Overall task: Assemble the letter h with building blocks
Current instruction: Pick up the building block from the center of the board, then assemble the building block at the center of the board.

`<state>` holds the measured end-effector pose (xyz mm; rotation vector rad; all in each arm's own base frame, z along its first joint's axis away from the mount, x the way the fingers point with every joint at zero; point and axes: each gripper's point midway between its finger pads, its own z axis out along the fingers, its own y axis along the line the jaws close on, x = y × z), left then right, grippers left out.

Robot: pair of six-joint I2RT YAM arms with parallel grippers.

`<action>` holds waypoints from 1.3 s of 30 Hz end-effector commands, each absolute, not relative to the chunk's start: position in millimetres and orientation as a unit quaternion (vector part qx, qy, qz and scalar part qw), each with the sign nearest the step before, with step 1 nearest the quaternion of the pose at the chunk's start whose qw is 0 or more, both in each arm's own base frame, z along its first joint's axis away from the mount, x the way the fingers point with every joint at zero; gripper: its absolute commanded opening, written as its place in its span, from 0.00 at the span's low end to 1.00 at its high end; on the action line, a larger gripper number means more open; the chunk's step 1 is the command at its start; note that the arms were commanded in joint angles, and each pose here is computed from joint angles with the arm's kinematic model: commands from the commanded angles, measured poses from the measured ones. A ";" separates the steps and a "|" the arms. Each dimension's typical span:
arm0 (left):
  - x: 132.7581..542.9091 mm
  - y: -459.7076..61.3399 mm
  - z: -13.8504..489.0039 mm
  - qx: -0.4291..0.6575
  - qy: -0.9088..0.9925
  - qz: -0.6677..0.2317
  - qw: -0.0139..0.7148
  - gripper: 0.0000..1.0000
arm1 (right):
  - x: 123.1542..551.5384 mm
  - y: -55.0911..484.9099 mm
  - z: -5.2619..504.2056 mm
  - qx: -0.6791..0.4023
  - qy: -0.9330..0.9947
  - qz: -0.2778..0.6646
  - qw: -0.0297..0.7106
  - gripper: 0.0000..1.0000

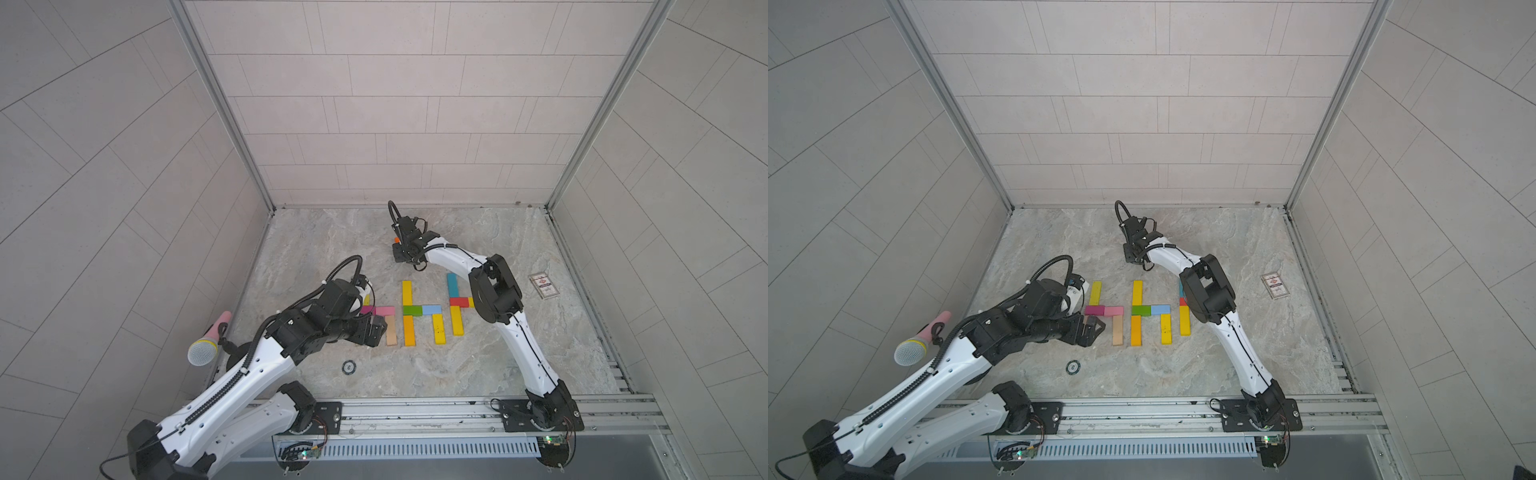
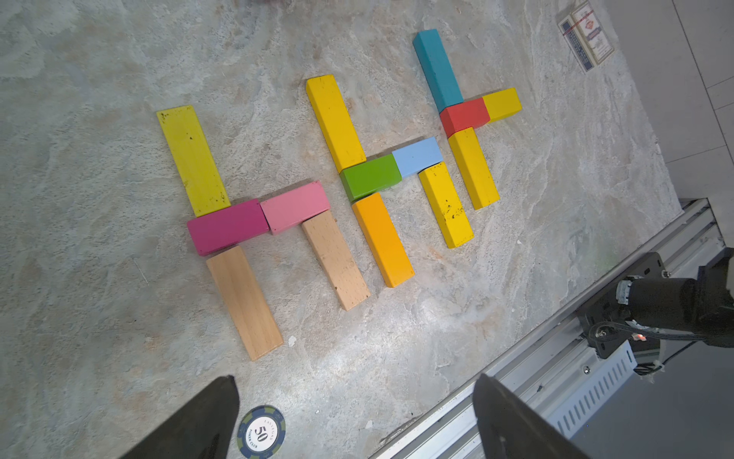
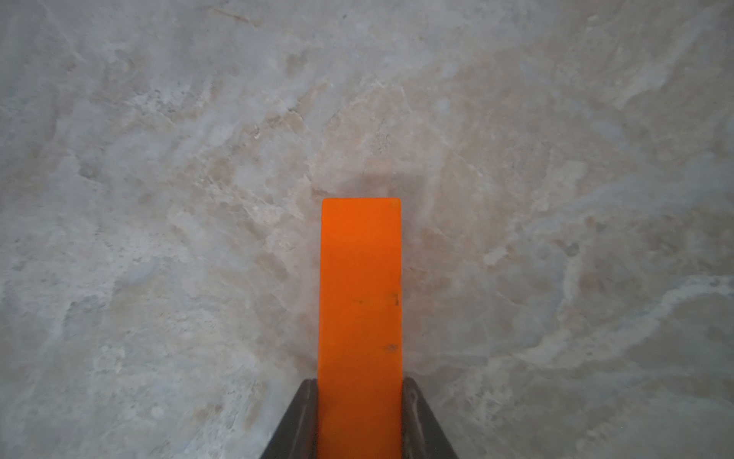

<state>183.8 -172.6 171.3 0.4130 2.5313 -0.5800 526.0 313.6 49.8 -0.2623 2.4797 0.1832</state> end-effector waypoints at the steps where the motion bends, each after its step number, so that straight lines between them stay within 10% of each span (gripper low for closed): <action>1: 187.2 -172.6 184.8 0.154 0.924 -0.220 0.271 1.00 | 522.9 315.0 122.4 -0.110 0.914 0.105 0.376 0.21; 24: 185.1 -176.8 185.9 0.157 0.921 -0.235 0.268 1.00 | 255.4 128.4 152.1 -0.040 0.935 0.074 0.345 0.21; 39: 185.5 -176.2 184.5 0.156 0.923 -0.231 0.267 1.00 | 197.6 86.3 114.6 0.011 0.952 0.050 0.301 0.21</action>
